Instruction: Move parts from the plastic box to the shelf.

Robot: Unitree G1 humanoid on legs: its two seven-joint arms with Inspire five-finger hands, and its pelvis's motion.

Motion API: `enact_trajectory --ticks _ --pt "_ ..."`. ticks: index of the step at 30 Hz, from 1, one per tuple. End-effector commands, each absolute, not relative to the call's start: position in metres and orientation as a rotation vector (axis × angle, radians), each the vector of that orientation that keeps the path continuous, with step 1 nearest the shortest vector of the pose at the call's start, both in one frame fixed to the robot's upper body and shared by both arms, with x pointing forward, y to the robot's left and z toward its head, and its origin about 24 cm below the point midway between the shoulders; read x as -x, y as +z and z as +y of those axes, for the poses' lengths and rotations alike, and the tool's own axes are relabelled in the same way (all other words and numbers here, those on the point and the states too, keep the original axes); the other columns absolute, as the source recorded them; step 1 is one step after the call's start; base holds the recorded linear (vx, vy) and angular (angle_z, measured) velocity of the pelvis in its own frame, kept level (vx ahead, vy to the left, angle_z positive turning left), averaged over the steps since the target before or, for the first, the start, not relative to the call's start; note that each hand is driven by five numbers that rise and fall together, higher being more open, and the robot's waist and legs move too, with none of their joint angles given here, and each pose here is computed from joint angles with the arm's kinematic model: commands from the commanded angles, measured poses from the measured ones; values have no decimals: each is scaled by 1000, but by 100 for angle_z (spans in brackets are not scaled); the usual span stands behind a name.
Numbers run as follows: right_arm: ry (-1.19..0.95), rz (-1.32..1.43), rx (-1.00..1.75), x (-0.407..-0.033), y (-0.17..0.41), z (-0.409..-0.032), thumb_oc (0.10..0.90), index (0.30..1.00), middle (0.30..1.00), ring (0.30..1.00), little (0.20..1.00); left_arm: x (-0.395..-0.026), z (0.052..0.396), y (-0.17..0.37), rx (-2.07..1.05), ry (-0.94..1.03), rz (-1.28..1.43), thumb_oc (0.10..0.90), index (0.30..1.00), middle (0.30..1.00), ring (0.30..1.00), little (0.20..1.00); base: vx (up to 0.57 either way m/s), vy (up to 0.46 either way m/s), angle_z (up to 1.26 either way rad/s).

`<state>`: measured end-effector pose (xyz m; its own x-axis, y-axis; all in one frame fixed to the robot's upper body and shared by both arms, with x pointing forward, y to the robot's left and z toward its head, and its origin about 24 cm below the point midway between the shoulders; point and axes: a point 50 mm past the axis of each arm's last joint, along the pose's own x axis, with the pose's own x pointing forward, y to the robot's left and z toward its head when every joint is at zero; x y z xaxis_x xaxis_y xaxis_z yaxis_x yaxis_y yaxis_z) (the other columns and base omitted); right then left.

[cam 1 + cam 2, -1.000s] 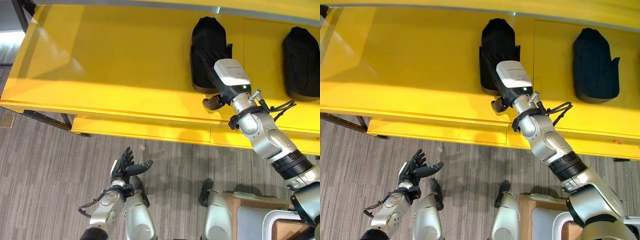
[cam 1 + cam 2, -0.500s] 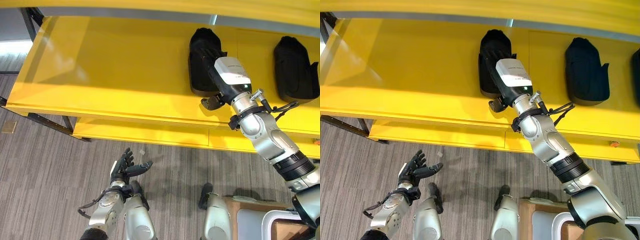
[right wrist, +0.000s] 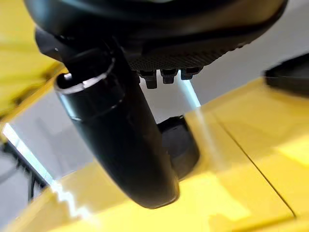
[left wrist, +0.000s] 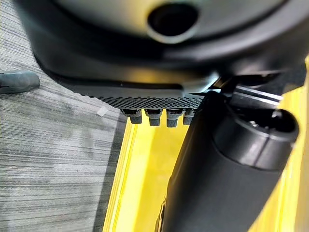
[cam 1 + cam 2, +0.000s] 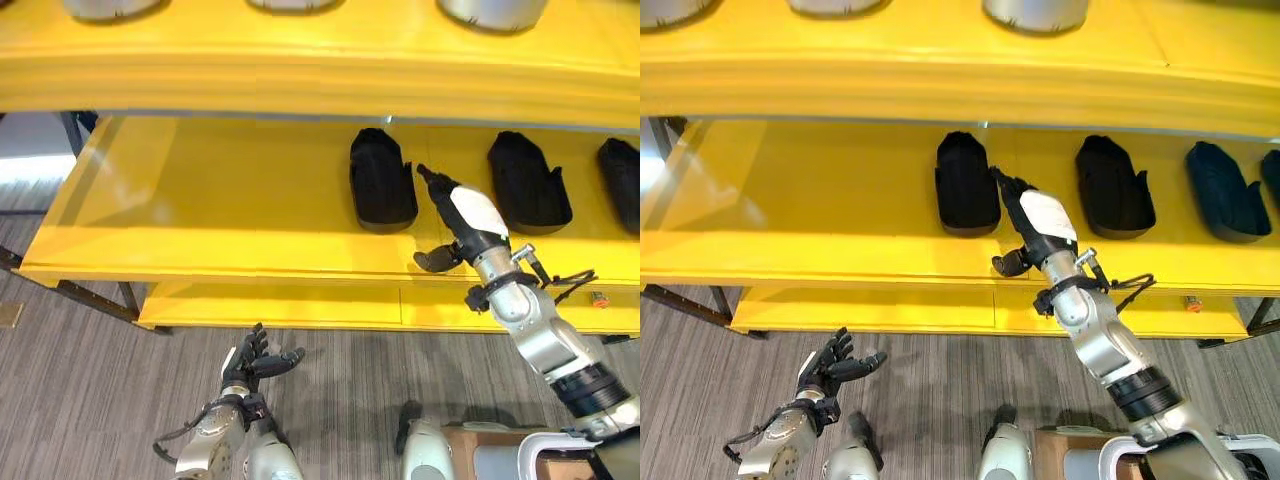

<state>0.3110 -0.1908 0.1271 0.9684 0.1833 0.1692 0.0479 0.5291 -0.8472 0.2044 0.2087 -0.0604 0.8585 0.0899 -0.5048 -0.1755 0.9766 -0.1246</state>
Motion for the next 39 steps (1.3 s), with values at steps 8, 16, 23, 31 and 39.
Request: enact_trajectory --ticks 8,16,23,31,39 --pt "-88 -397 786 -278 158 -227 900 1000 1000 1000 1000 -218 204 -40 112 56 397 900 1000 1000 1000 1000 24 9 -10" --pt "-190 -270 750 -245 130 -263 900 1000 1000 1000 1000 -210 202 -46 143 72 416 900 1000 1000 1000 1000 7 17 -6" --pt "-293 -155 685 -215 104 -287 900 1000 1000 1000 1000 -207 204 -47 179 111 410 900 1000 1000 1000 1000 20 38 -12" --pt "-438 -128 571 -194 94 -305 900 1000 1000 1000 1000 -220 206 -30 146 84 331 900 1000 1000 1000 1000 -73 80 -18" --pt "-517 -100 559 -193 87 -309 900 1000 1000 1000 1000 -264 191 20 49 -20 128 900 1000 1000 1000 1000 -117 140 -15"
